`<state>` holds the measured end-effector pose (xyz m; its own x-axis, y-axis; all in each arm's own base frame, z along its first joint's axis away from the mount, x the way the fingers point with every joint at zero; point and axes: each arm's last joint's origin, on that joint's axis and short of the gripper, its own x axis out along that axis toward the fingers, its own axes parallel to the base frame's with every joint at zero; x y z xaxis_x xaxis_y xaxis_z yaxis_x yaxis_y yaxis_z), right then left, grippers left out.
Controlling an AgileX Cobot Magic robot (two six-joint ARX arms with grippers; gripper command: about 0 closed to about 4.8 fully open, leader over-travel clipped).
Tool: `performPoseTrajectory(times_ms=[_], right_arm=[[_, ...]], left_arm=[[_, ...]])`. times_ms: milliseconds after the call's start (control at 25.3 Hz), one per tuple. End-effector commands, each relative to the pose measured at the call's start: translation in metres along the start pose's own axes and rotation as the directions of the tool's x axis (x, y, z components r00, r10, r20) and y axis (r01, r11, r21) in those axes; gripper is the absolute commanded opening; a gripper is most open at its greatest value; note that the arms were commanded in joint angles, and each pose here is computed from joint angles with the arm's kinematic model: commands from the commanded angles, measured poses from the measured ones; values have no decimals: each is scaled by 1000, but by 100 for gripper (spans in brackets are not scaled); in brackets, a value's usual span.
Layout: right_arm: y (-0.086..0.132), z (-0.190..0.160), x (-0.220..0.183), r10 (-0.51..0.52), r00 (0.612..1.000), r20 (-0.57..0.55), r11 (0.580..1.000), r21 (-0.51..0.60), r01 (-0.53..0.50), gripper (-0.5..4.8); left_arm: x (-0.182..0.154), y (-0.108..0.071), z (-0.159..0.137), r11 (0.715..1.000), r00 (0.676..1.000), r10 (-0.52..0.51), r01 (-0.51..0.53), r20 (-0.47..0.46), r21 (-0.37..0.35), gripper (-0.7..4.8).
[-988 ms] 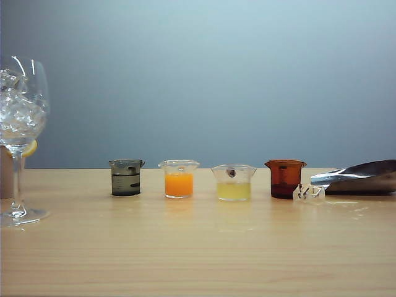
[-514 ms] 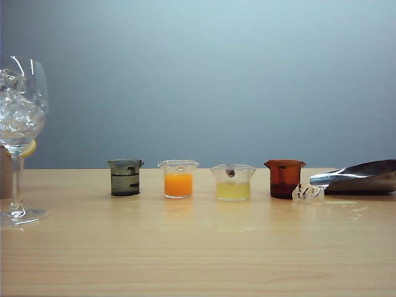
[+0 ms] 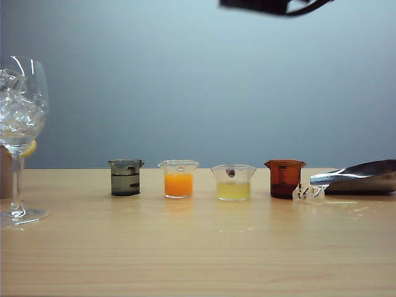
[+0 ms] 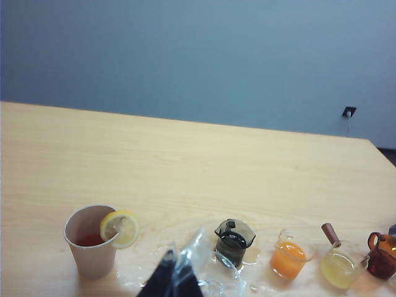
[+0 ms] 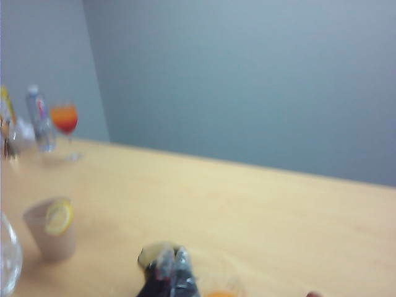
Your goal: Pick up the first measuring cup from the left, pour the coconut rum inside into the goblet, and finally put the measuring cup back in its original place.
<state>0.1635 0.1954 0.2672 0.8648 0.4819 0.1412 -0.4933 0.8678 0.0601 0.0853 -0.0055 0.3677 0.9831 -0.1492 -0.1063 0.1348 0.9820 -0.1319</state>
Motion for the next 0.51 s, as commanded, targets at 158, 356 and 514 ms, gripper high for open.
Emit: performPoseTrajectory(times_ms=[158,356,514], right_arm=[[41,-42,33,24,996,-89,999,39,-21,-2],[56,-71,52,-29,993,-110,999,21,31,-2],[66,-95,73,-83,986,-142,996,14,86,-2]], left_arm=[[0,-1,3,1000,1000,-3,3,21,13,-4],[0,-1,3,1000,1000,-8,8,19,10,-4],[-1,-1,4,1000,1000,-11,11,20,10,-4]])
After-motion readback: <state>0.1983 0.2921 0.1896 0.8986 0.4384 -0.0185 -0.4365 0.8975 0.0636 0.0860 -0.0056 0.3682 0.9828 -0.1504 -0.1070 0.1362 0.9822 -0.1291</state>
